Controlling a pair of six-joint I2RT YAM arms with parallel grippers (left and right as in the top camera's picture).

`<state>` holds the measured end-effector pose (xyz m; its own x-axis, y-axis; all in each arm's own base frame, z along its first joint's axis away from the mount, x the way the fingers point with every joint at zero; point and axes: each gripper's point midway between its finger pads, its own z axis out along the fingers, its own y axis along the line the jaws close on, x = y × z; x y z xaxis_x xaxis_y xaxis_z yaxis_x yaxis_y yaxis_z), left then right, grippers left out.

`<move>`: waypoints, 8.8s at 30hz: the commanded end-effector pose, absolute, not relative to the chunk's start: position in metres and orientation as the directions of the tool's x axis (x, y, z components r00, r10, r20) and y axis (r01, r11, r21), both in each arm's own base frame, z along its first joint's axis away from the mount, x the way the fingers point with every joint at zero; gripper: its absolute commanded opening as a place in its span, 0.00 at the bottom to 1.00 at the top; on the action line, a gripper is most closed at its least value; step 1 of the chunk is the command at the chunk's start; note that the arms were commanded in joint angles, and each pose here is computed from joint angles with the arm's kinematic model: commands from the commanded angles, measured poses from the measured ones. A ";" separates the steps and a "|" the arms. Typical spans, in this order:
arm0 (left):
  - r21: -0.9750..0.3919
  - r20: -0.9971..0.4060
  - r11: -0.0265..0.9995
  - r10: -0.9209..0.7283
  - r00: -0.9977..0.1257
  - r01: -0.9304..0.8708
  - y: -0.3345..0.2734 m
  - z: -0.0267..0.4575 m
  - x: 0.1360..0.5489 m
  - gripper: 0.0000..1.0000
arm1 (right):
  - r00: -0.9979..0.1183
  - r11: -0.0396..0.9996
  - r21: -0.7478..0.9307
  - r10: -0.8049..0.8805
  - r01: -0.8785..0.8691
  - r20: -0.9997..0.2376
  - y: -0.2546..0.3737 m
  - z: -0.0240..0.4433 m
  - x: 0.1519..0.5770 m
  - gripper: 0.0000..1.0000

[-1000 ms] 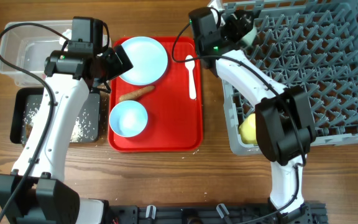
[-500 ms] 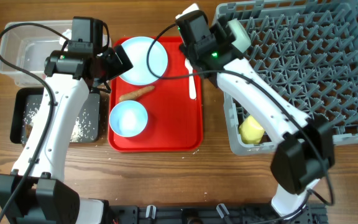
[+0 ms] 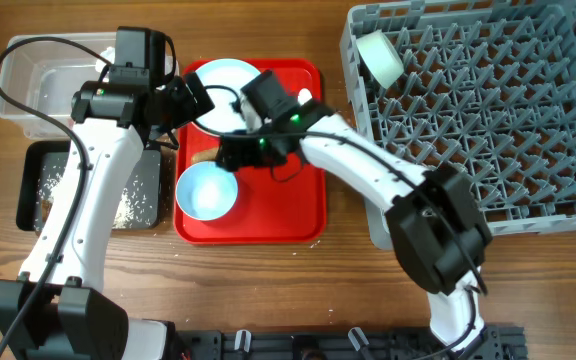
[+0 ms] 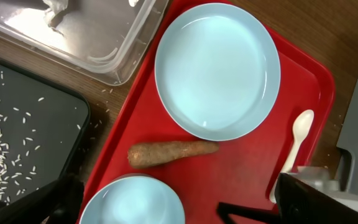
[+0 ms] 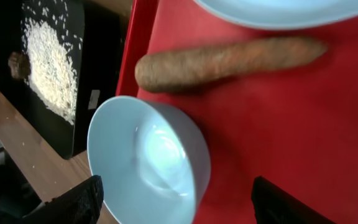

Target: Sort waste into correct bins and load items into the dishwasher rack

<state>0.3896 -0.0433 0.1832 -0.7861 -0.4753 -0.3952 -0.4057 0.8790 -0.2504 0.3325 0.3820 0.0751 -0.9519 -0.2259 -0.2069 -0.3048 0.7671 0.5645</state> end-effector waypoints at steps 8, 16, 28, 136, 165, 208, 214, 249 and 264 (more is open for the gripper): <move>-0.396 -0.599 0.813 -0.581 -0.551 -0.426 0.014 0.317 0.372 1.00 | -0.974 0.824 0.521 -0.169 -0.225 -0.153 0.379 0.060 0.327 0.72; -0.441 -0.696 0.742 -0.638 -0.330 -0.505 0.072 0.373 0.325 1.00 | -0.980 0.846 0.496 -0.173 -0.197 -0.096 0.377 0.030 0.322 0.57; -0.439 -0.692 0.740 -0.640 -0.334 -0.510 0.073 0.370 0.326 1.00 | -0.981 0.843 0.505 -0.187 -0.188 -0.054 0.379 0.022 0.316 0.04; -0.439 -0.692 0.740 -0.640 -0.334 -0.510 0.073 0.370 0.326 1.00 | -0.584 0.983 0.167 0.093 -0.074 -0.807 0.244 0.208 0.516 0.04; -0.438 -0.692 0.740 -0.640 -0.334 -0.510 0.073 0.370 0.326 1.00 | -0.828 0.607 -0.771 -0.522 -0.192 -0.204 -0.060 0.195 0.494 0.04; -0.438 -0.692 0.740 -0.640 -0.334 -0.510 0.073 0.370 0.326 1.00 | -0.809 0.888 0.022 -0.408 -0.459 -0.423 0.237 0.013 0.463 0.51; -0.438 -0.692 0.740 -0.640 -0.334 -0.510 0.073 0.370 0.326 1.00 | -0.813 0.884 0.022 -0.419 -0.466 -0.404 0.241 0.003 0.459 0.51; -0.438 -0.692 0.740 -0.640 -0.333 -0.511 0.073 0.370 0.326 1.00 | -0.626 0.812 0.206 0.559 0.546 -0.543 0.033 0.245 0.399 0.04; -0.438 -0.692 0.740 -0.640 -0.333 -0.510 0.073 0.370 0.326 1.00 | -0.223 0.287 0.136 0.906 0.948 -0.361 -0.056 0.093 0.334 0.25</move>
